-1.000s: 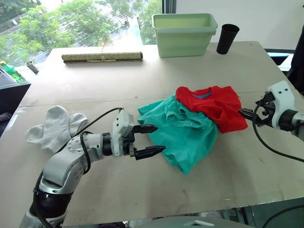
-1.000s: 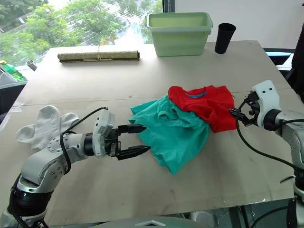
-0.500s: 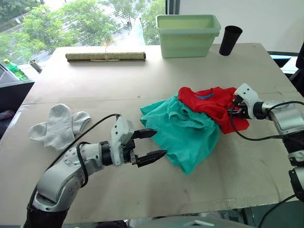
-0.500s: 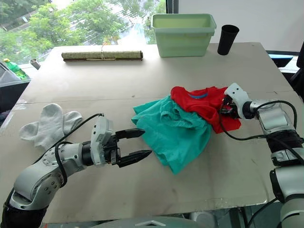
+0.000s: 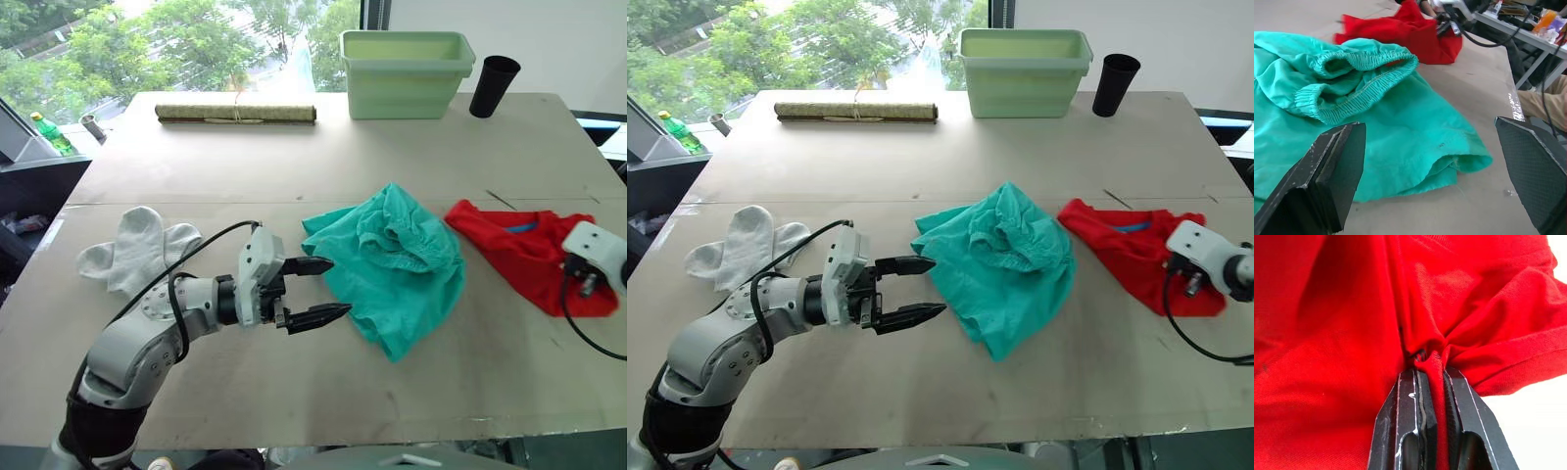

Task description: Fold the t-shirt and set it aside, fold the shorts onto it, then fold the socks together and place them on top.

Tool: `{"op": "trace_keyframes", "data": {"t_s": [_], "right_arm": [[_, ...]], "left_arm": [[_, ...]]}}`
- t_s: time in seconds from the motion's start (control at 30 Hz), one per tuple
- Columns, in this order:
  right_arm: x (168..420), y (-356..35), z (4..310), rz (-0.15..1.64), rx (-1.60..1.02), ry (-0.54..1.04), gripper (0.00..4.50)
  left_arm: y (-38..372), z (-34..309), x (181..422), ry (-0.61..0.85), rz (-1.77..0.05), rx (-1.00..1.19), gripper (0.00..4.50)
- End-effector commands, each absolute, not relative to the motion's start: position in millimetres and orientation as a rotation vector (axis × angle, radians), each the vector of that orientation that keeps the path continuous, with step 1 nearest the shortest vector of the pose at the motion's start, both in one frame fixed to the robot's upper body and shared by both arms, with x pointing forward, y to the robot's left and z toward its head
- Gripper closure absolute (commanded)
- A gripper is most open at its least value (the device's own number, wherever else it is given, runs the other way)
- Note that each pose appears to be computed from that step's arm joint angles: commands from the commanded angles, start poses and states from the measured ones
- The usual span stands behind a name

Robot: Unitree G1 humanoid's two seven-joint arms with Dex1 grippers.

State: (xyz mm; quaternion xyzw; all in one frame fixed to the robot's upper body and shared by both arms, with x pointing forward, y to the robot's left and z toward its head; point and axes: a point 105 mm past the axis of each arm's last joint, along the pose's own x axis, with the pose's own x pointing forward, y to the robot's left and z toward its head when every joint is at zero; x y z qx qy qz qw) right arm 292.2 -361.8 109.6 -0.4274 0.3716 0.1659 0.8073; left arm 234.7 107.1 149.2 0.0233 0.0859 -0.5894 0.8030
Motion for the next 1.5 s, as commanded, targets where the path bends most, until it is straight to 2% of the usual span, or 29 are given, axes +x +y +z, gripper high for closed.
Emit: {"op": "trace_keyframes", "data": {"t_s": [0.03,0.13,0.2,0.3,0.37,0.47,0.57,0.63,0.77,0.9,0.97,1.03,1.13,1.23,1.33,1.4,1.5], "right_arm": [[294.3,-398.1,143.9,0.22,-1.096,0.76,4.46],[308.5,-416.5,154.0,0.171,-1.172,0.696,4.46],[307.3,-419.4,152.6,0.186,-1.061,0.714,4.46],[299.1,-408.7,155.5,0.274,-0.913,0.718,3.36],[293.2,-400.0,163.8,0.283,-0.815,0.691,2.3],[277.3,-390.3,178.7,0.308,-0.75,0.7,0.95],[267.0,-369.6,198.3,0.319,-0.665,0.65,0.95],[260.0,-359.4,194.9,0.332,-0.656,0.647,0.95],[247.6,-355.7,159.2,0.295,-0.692,0.684,0.95],[234.3,-335.8,124.4,0.386,-0.678,0.725,0.95],[252.8,-318.0,137.3,0.342,-0.513,0.564,0.95],[267.2,-299.7,158.1,0.332,-0.162,0.443,0.95],[267.4,-302.2,143.0,0.335,-0.23,0.539,0.95],[281.8,-304.7,128.9,0.288,-0.221,0.574,0.95],[299.9,-297.2,116.3,0.289,-0.183,0.578,1.71],[311.1,-293.7,106.7,0.281,-0.169,0.585,2.76],[331.7,-292.6,101.8,0.248,-0.145,0.57,4.08]], "left_arm": [[99.0,155.7,235.2,0.128,-1.295,0.057,0.0],[93.6,154.3,235.0,0.115,-1.308,0.061,0.0],[93.2,154.9,236.2,0.108,-1.305,0.063,0.0],[94.9,155.6,237.5,0.106,-1.294,0.059,0.0],[94.8,154.5,235.9,0.112,-1.298,0.054,0.0],[94.1,153.2,233.5,0.122,-1.31,0.047,0.0],[93.9,152.1,234.0,0.129,-1.322,0.046,0.0],[93.5,151.8,234.9,0.131,-1.33,0.047,0.0],[91.8,150.9,237.0,0.13,-1.34,0.046,0.0],[92.5,148.0,237.1,0.138,-1.351,0.045,0.0],[94.2,146.0,237.1,0.144,-1.356,0.046,0.0],[95.4,146.8,237.9,0.142,-1.354,0.049,0.0],[95.1,146.7,237.1,0.141,-1.353,0.048,0.0],[91.0,147.4,235.4,0.138,-1.357,0.044,0.0],[88.0,149.1,235.4,0.133,-1.354,0.038,0.0],[86.8,148.9,234.7,0.134,-1.356,0.035,0.0],[86.5,148.2,235.9,0.136,-1.354,0.034,0.0]]}}
